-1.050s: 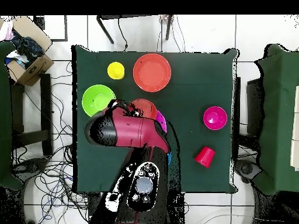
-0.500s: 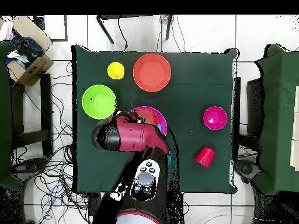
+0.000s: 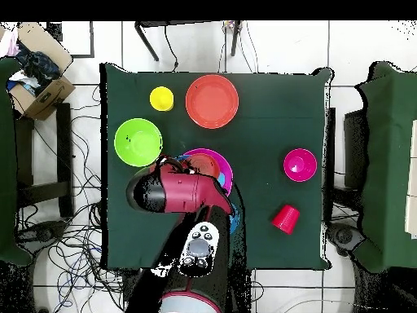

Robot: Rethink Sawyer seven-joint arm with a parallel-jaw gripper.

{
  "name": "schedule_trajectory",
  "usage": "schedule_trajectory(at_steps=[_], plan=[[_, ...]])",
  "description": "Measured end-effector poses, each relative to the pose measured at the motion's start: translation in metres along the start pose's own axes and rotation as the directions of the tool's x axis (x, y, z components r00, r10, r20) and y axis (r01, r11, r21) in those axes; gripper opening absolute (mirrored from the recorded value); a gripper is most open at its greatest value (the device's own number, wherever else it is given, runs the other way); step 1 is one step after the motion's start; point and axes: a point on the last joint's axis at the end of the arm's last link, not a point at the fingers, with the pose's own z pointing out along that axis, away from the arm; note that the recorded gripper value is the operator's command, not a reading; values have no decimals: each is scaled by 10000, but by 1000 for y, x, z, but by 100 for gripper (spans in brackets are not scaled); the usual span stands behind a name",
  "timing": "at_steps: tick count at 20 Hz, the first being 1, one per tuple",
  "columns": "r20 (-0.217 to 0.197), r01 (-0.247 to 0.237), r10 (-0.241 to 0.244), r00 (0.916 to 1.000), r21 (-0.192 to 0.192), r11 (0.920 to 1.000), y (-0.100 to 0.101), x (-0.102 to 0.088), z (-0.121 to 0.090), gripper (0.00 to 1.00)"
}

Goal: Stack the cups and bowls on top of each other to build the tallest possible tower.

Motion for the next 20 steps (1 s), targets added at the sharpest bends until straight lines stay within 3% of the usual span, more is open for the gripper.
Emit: schedule_trajectory(at_steps=[13,19,20], plan=[[-295,424,-423,9987,21,9991,14,31,-2,0],[-391,455,-452,9982,55,9989,13,38,-2,0],[-392,455,-452,9982,54,9990,13,38,-2,100]])
